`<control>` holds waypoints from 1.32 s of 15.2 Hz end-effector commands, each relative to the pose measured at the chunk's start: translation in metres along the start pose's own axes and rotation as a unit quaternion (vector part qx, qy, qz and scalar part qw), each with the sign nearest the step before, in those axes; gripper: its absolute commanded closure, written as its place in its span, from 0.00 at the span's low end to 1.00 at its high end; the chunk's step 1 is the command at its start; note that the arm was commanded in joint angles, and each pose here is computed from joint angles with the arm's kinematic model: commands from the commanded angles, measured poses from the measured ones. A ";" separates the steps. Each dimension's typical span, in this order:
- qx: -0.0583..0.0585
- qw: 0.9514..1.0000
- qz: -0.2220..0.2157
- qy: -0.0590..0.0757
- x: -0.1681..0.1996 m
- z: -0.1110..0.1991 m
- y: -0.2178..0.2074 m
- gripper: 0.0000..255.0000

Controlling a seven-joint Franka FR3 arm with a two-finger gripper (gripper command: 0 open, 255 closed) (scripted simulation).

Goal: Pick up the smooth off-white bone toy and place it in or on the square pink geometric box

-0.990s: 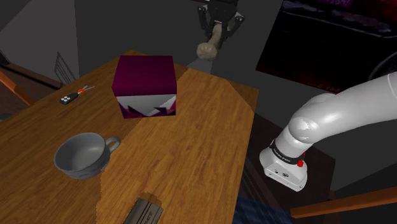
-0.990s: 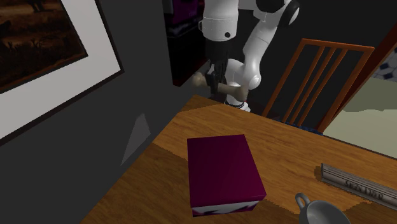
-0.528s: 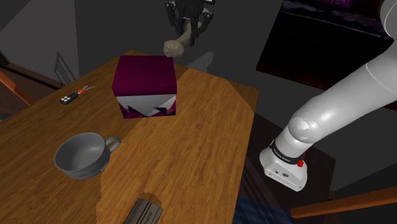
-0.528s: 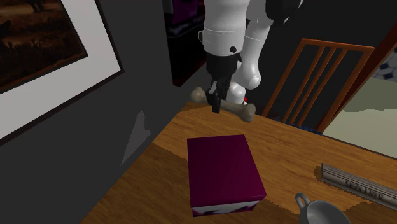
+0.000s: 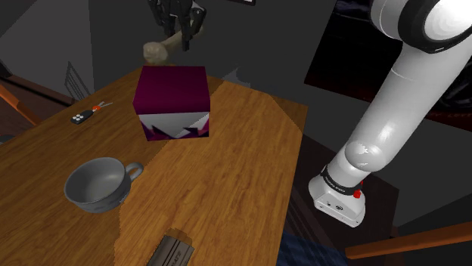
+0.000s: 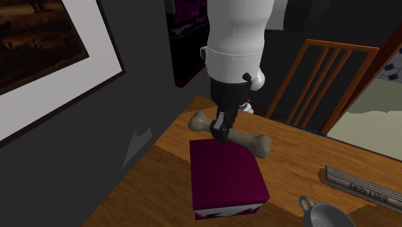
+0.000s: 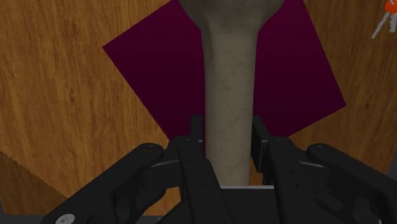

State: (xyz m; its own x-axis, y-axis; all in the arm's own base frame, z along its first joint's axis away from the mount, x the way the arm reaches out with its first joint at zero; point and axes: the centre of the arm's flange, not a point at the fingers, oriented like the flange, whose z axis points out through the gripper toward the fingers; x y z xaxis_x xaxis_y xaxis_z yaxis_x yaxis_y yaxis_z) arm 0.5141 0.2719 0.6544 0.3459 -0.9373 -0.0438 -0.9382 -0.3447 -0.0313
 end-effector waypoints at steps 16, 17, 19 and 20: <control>0.000 1.000 0.002 0.000 -0.008 0.077 -0.017 1.00; 0.000 1.000 0.002 0.000 -0.008 0.077 -0.017 1.00; 0.000 1.000 0.002 0.000 -0.008 0.077 -0.017 1.00; 0.000 1.000 0.002 0.000 -0.008 0.077 -0.017 1.00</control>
State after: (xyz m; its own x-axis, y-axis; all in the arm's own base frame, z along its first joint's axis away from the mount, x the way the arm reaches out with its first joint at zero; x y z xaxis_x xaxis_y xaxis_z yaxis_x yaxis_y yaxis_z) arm 0.5285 0.2897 0.5785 0.3426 -0.9385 -0.0433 -0.9394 -0.3414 -0.0316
